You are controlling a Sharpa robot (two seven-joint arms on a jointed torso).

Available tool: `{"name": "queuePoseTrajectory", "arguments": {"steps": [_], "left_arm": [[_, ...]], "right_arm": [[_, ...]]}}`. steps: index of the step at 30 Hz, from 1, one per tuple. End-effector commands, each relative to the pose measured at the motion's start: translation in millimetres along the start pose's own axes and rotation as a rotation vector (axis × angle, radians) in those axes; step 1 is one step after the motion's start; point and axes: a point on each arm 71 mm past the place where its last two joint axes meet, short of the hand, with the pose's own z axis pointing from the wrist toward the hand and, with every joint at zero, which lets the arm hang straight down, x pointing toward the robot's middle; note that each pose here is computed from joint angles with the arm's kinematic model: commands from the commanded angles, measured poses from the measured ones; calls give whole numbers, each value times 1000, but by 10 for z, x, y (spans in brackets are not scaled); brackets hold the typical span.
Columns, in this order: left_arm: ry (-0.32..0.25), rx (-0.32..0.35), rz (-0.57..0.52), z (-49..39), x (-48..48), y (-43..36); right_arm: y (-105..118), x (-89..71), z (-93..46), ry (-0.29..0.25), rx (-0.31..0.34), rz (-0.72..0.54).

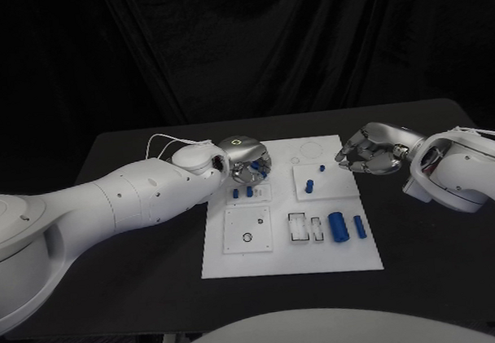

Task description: Assemble the parts on the task board

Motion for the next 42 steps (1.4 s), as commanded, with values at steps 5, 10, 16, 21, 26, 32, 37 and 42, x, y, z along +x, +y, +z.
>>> {"name": "queuePoseTrajectory", "arguments": {"steps": [5, 10, 16, 21, 26, 32, 37, 42], "left_arm": [[-66, 24, 12, -107, -17, 29], [-78, 17, 7, -224, -17, 74], [-71, 0, -4, -390, -8, 147], [-61, -15, -9, -464, 0, 196], [-47, -24, -13, -499, 10, 219], [-40, -33, -15, -520, 16, 237], [-36, -41, -15, -526, 20, 256], [-32, -48, -14, -521, 23, 268]], "right_arm": [[-31, 4, -20, 2, 21, 1], [-47, -3, -33, 0, 25, 1], [-65, -9, -42, 0, 31, 1], [-73, -8, -45, 2, 33, 1], [-74, -2, -46, 4, 34, 1], [-91, -4, -59, 4, 39, 2], [-93, -2, -62, 6, 40, 2], [-93, 0, -62, 7, 41, 2]]}}
